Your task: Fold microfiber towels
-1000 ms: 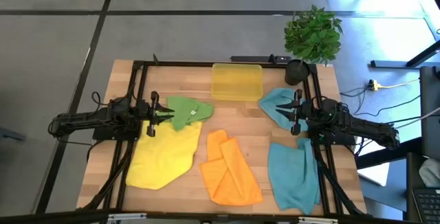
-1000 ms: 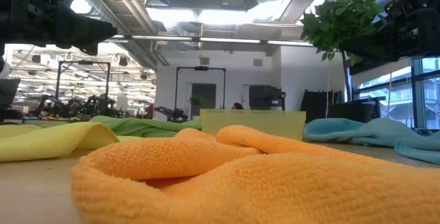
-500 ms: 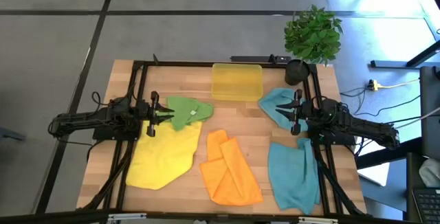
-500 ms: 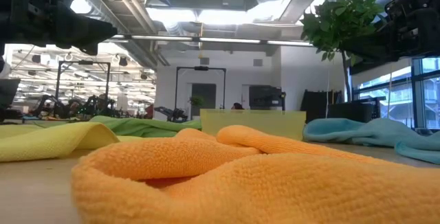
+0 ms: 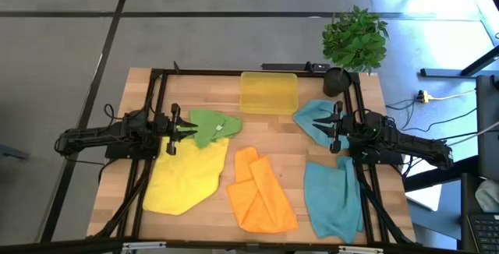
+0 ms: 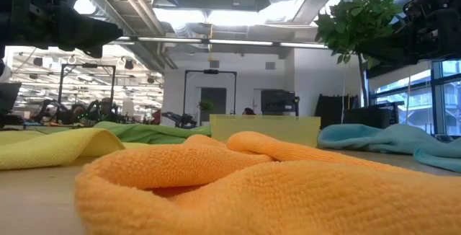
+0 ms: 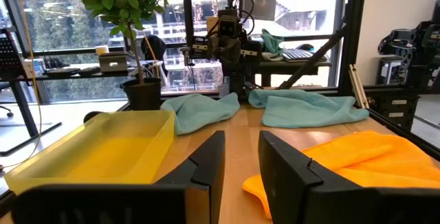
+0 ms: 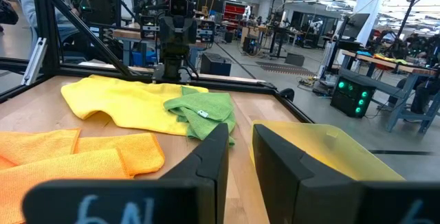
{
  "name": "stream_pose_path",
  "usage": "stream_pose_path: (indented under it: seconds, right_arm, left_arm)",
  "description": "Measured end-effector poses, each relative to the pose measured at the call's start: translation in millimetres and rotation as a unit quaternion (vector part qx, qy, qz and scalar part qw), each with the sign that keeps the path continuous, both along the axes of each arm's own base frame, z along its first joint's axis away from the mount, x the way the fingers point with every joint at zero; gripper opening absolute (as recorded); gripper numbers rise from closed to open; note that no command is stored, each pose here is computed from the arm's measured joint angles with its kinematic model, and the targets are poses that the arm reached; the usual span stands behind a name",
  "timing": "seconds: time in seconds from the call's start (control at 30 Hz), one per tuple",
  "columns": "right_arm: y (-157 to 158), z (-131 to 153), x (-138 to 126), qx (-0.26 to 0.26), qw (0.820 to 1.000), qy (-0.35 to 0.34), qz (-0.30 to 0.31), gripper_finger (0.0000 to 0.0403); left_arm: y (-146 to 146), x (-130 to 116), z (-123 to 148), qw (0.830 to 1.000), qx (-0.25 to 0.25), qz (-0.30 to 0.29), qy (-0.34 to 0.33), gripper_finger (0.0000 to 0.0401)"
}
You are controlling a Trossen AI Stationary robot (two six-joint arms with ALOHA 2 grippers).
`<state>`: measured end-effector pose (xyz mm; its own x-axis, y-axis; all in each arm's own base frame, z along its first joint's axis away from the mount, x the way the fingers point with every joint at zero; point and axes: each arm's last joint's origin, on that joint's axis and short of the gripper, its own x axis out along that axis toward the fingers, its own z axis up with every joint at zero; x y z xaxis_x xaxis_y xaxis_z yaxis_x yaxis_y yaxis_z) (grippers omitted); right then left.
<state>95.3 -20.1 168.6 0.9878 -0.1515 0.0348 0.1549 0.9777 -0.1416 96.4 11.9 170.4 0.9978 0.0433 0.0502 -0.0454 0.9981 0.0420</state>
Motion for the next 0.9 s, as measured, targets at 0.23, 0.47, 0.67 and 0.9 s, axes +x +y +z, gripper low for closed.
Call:
stream_pose_path:
  seconds: [0.23,0.47,0.67,0.9]
  right_arm:
    - [0.0,-0.1,0.0,0.0,1.0,0.0,0.0,0.0071]
    - [0.0,-0.1,0.0,0.0,1.0,0.0,0.0,0.0071]
    - [0.0,-0.1,0.0,0.0,1.0,0.0,0.0,0.0071]
    - [0.0,0.3,0.0,-0.028,1.0,0.003,-0.001,0.0071]
  left_arm:
    - [0.0,0.0,0.0,1.0,0.0,0.0,0.0,0.008]
    - [0.0,0.0,-0.1,1.0,0.0,0.0,0.0,0.008]
    - [0.0,0.0,0.0,1.0,0.0,0.0,0.0,0.008]
    - [0.0,0.0,-0.1,1.0,0.0,0.0,0.0,0.008]
